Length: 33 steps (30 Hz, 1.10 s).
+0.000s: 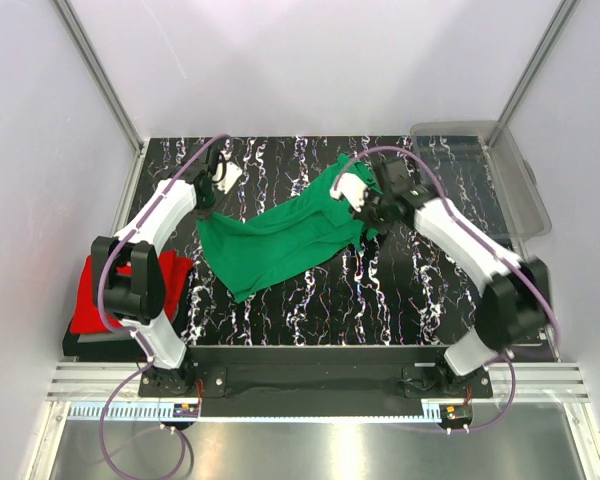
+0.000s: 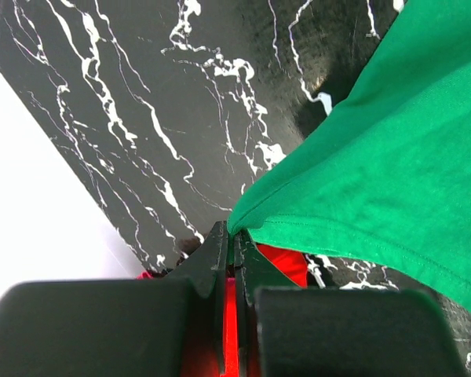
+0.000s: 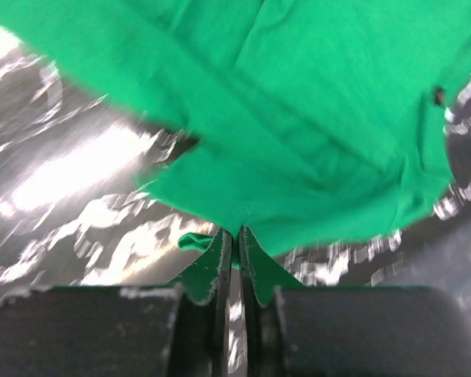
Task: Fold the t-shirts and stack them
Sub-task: Flatten the tshirt out
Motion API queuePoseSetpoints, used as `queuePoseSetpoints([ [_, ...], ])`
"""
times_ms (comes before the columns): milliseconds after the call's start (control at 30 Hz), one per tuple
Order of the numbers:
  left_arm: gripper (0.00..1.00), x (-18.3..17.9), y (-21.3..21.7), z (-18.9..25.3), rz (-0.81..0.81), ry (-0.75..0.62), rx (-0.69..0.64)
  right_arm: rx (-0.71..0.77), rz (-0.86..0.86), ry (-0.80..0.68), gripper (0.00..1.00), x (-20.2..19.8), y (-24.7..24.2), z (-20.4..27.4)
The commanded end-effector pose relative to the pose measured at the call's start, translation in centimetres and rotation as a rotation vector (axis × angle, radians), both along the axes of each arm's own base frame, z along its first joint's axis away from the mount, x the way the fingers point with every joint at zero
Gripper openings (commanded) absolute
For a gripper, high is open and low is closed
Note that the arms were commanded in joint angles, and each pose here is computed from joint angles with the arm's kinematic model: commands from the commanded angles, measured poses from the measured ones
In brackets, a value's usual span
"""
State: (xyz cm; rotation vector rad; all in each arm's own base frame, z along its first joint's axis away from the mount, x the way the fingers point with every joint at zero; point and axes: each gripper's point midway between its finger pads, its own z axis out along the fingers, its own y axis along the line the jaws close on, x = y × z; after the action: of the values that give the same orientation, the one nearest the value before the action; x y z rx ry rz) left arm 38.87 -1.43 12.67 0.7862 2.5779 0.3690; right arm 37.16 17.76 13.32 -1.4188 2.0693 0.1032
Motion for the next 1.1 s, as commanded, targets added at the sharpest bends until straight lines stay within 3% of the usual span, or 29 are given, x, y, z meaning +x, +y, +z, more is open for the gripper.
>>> queuePoseSetpoints([
  [0,0.0,2.0,-0.6,1.2,-0.024,-0.073,-0.017,-0.022,0.009,0.112,0.16,-6.4,-2.0,0.4],
  [33,0.0,2.2,-0.6,1.2,-0.023,-0.077,-0.015,-0.04,0.013,0.15,0.38,-7.9,-2.8,-0.9],
  [133,0.0,2.8,-0.6,1.5,-0.025,-0.09,-0.013,-0.063,0.048,0.122,0.59,-8.9,-3.6,-1.0],
  [267,0.0,3.4,-0.8,2.1,-0.027,-0.106,-0.016,-0.094,0.037,0.008,0.6,-4.4,-3.5,-0.2],
  [433,0.0,2.9,-0.4,2.3,-0.019,-0.11,-0.005,-0.028,-0.11,-0.117,0.55,5.8,-3.9,1.8],
  [533,0.0,2.1,-0.2,2.5,-0.009,-0.112,-0.002,-0.008,-0.213,-0.073,0.51,11.3,-4.7,-1.2],
  [633,0.0,1.3,0.0,2.4,-0.002,-0.109,0.002,0.001,-0.252,-0.068,0.5,14.3,-5.2,-2.4],
  [1067,0.0,0.4,0.8,2.0,0.0,-0.089,0.041,0.029,-0.307,-0.028,0.49,16.8,-6.1,-5.1],
])
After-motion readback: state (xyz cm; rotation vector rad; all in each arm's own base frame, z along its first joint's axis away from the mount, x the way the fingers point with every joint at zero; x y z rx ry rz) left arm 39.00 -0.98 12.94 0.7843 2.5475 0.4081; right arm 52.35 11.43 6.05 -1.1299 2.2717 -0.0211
